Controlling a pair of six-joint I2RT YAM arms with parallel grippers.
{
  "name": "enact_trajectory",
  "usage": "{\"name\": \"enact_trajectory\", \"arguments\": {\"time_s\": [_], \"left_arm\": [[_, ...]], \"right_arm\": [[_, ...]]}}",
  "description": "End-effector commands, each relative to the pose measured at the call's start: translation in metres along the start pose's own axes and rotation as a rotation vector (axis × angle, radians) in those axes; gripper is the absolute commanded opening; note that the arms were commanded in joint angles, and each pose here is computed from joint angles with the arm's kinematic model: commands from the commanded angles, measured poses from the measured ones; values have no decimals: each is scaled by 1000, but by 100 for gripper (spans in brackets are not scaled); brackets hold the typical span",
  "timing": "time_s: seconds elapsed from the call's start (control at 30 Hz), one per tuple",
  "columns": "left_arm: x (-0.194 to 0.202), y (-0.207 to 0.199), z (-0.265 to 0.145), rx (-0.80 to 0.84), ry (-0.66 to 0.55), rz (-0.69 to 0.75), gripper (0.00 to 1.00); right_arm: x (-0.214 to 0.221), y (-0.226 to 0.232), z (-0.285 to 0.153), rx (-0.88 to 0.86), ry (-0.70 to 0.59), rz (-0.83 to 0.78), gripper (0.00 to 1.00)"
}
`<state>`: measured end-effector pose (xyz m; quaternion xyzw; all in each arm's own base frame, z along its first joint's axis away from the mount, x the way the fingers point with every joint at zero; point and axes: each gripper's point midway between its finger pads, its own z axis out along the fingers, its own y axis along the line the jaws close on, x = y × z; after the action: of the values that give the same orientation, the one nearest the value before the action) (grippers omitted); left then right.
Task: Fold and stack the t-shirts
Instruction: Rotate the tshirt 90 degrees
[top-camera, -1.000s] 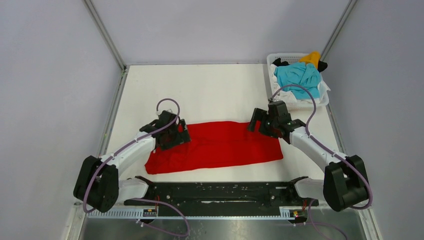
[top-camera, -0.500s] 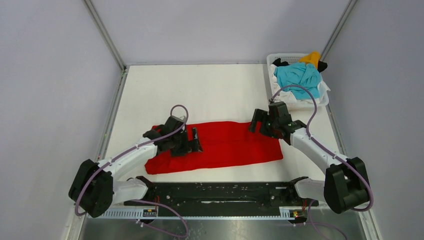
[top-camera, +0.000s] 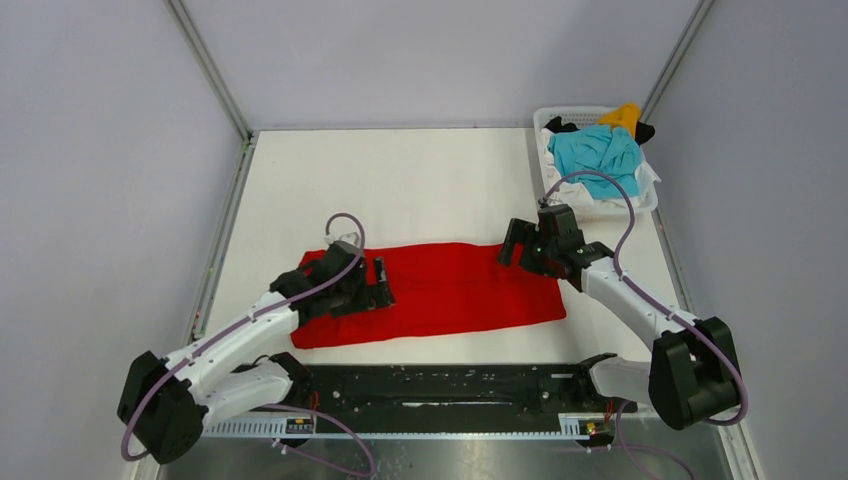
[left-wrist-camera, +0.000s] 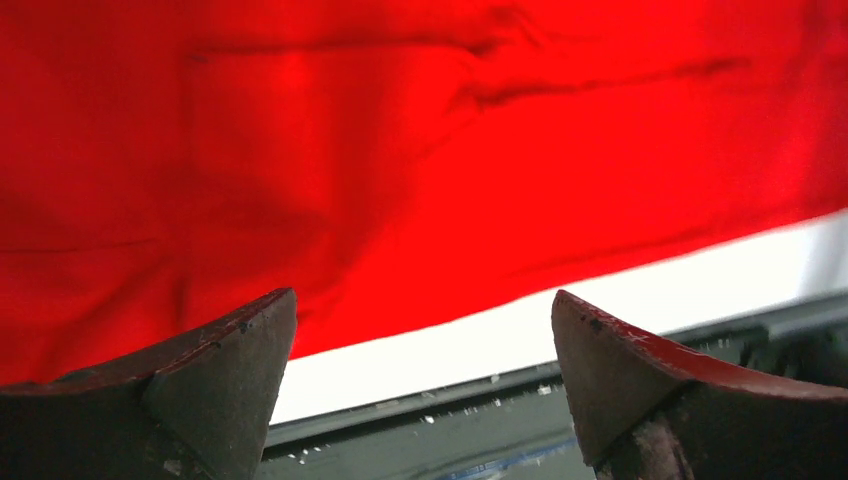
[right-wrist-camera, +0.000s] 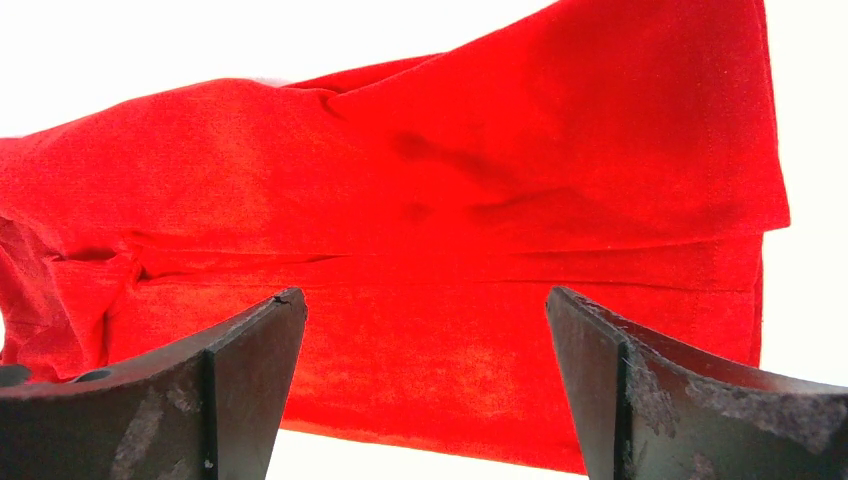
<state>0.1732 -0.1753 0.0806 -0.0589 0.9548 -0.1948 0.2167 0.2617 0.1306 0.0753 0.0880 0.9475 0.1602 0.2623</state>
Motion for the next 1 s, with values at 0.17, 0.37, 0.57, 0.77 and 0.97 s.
{"name": "enact_trajectory", "arguments": {"time_s": [0.17,0.37,0.57,0.77,0.97], "left_arm": [[-8,44,15,-110,-43,-117,99],[8,82,40,-234,13,-209,99],[-19,90,59,-205,3,-299,99],[-126,89,76,-213,-130,-314,99],[-246,59,113,-174,-187,-254,99]], "right_arm": [[-5,-2,0,13,-27,-21,100],[-3,-1,4,7,-16,-19,100],[-4,14,6,-67,2,-46,100],[-24,27,28,-93,-11,-62,100],[-12,22,64,-43,125,-55,100]]}}
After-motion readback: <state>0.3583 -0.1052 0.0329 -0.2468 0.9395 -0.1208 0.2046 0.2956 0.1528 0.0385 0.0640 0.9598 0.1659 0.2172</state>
